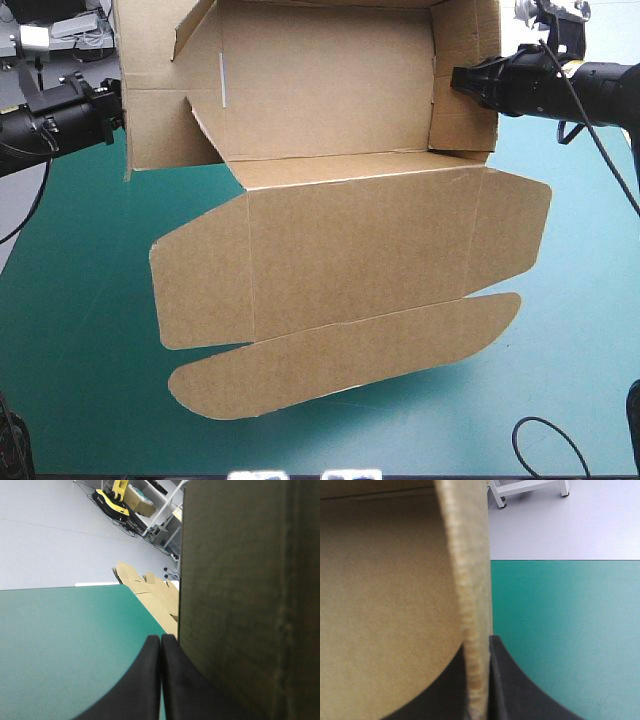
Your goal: Fold the box
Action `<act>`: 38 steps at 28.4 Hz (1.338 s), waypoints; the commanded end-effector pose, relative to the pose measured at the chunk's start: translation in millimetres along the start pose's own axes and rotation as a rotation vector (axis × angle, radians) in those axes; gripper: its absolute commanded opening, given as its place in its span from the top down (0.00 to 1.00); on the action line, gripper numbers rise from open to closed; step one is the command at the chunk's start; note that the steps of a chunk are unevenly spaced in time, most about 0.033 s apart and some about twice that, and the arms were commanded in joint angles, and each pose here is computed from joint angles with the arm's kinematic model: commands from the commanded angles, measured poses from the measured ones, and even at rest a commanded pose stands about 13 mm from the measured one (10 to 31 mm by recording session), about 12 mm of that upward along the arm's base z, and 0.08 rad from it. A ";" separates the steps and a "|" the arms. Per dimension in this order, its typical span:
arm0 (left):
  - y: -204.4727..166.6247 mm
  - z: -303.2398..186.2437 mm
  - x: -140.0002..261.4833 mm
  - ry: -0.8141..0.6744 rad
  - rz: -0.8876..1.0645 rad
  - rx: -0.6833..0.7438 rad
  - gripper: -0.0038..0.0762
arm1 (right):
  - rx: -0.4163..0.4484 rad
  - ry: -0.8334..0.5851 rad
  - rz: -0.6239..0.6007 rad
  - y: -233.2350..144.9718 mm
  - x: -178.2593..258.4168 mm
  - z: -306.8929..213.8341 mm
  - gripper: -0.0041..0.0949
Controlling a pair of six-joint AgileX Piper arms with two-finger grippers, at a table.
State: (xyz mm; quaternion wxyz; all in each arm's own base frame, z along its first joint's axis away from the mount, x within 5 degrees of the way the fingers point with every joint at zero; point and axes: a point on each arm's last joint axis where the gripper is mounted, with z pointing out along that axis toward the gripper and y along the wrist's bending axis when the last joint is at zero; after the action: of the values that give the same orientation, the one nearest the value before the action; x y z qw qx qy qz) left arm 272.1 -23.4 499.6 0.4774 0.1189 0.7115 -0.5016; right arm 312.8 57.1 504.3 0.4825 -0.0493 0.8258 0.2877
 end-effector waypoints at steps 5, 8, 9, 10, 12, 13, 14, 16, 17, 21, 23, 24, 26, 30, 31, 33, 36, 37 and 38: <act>-38.0 4.2 2.9 0.018 0.033 0.157 0.96 | 0.011 -0.132 -0.005 11.1 -13.7 -21.0 0.97; -41.5 8.3 5.3 0.032 0.033 0.176 0.96 | 0.011 -0.136 -0.007 11.1 -14.1 -21.1 0.97; -42.9 10.2 6.5 0.039 0.034 0.183 0.96 | 0.011 -0.136 -0.011 11.1 -14.1 -21.1 0.97; -43.5 11.2 7.2 0.044 0.034 0.185 0.96 | 0.012 -0.136 -0.014 11.1 -14.1 -21.1 0.97; -45.3 13.4 8.6 0.052 0.035 0.194 0.96 | 0.012 -0.134 -0.014 11.1 -13.9 -21.1 0.97; -45.7 13.8 8.8 0.053 0.035 0.196 0.96 | 0.010 -0.134 -0.014 11.5 -13.8 -20.9 0.97; -46.4 14.6 9.3 0.056 0.035 0.199 0.96 | 0.004 -0.131 -0.017 13.4 -13.1 -20.1 0.97; -47.0 14.9 9.3 0.055 0.034 0.205 0.96 | -0.003 -0.124 -0.029 16.8 -11.9 -18.5 0.97; -47.5 15.2 9.5 0.056 0.033 0.208 0.96 | -0.008 -0.122 -0.037 19.1 -11.2 -17.4 0.97; -52.7 20.7 13.1 0.075 0.030 0.235 0.96 | 0.010 -0.106 -0.064 21.2 -8.4 -8.4 0.97; -57.3 25.6 16.7 0.095 0.032 0.256 0.96 | 0.015 -0.091 -0.062 19.7 -6.8 -2.3 0.97; -59.0 27.6 18.3 0.104 0.033 0.263 0.96 | 0.015 -0.083 -0.059 18.2 -6.2 1.3 0.97; -59.8 30.5 21.0 0.121 0.054 0.255 0.96 | 0.010 -0.073 -0.053 18.1 -5.0 5.8 0.97; -54.6 32.6 24.7 0.153 0.099 0.194 0.96 | 0.005 -0.065 -0.054 18.9 -3.6 10.7 0.97; -54.3 32.6 24.8 0.155 0.098 0.191 0.96 | 0.006 -0.063 -0.052 17.9 -3.5 12.5 0.97; -54.7 32.5 25.1 0.158 0.097 0.195 0.96 | 0.013 -0.064 -0.053 15.9 -3.6 15.4 0.97; -54.7 32.3 26.0 0.168 0.100 0.196 0.89 | 0.025 -0.054 -0.054 11.9 -2.7 21.4 0.97; -54.7 32.3 26.0 0.168 0.100 0.196 0.86 | 0.026 -0.051 -0.052 11.1 -2.4 23.0 0.97; -54.3 32.4 26.2 0.170 0.101 0.193 0.79 | 0.027 -0.041 -0.047 8.5 -1.4 27.9 0.97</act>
State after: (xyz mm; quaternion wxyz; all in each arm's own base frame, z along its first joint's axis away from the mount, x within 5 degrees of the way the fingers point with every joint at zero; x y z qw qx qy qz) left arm 263.9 -78.1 490.8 0.4254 0.2112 0.7240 -0.5003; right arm 341.6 75.4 474.3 0.4588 -0.0702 0.8544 0.2336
